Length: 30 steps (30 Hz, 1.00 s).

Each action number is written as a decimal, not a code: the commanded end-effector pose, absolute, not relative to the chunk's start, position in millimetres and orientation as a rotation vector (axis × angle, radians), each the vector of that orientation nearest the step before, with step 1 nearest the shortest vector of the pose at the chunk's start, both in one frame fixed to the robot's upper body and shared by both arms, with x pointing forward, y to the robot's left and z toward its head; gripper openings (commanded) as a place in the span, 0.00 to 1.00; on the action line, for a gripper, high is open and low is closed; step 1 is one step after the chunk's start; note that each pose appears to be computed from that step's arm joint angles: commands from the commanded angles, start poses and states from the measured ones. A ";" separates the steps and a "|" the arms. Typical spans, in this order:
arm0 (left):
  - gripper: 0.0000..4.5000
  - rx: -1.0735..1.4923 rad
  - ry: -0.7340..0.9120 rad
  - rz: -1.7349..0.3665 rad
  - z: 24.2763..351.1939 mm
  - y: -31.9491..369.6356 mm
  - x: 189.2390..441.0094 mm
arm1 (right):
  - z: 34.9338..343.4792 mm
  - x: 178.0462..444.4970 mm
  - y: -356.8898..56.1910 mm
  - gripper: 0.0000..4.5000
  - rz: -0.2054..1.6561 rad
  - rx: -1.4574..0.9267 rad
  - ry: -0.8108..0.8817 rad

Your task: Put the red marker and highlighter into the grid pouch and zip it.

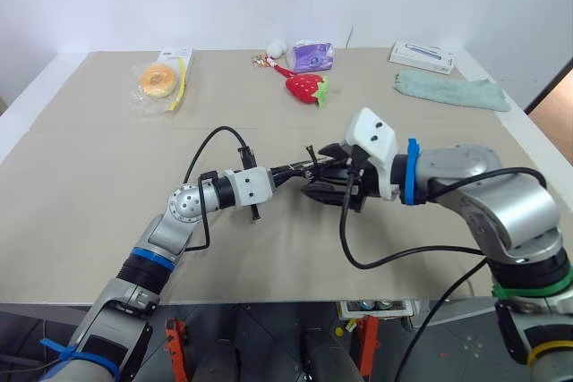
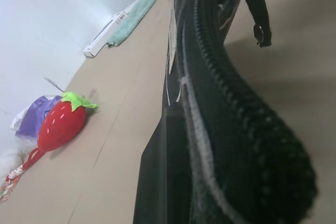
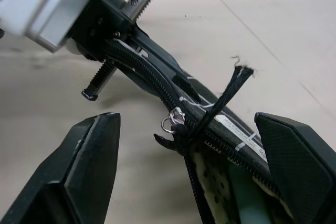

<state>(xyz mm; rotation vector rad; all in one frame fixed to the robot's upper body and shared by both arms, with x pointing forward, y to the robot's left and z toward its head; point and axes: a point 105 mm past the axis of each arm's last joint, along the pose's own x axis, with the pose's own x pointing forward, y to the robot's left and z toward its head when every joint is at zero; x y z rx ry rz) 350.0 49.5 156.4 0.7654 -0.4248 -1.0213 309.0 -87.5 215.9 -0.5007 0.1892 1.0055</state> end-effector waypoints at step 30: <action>0.00 0.766 -0.479 -1.002 170.9 50.5 347.3 | 242.9 308.0 -151.4 0.00 0.899 -0.551 0.111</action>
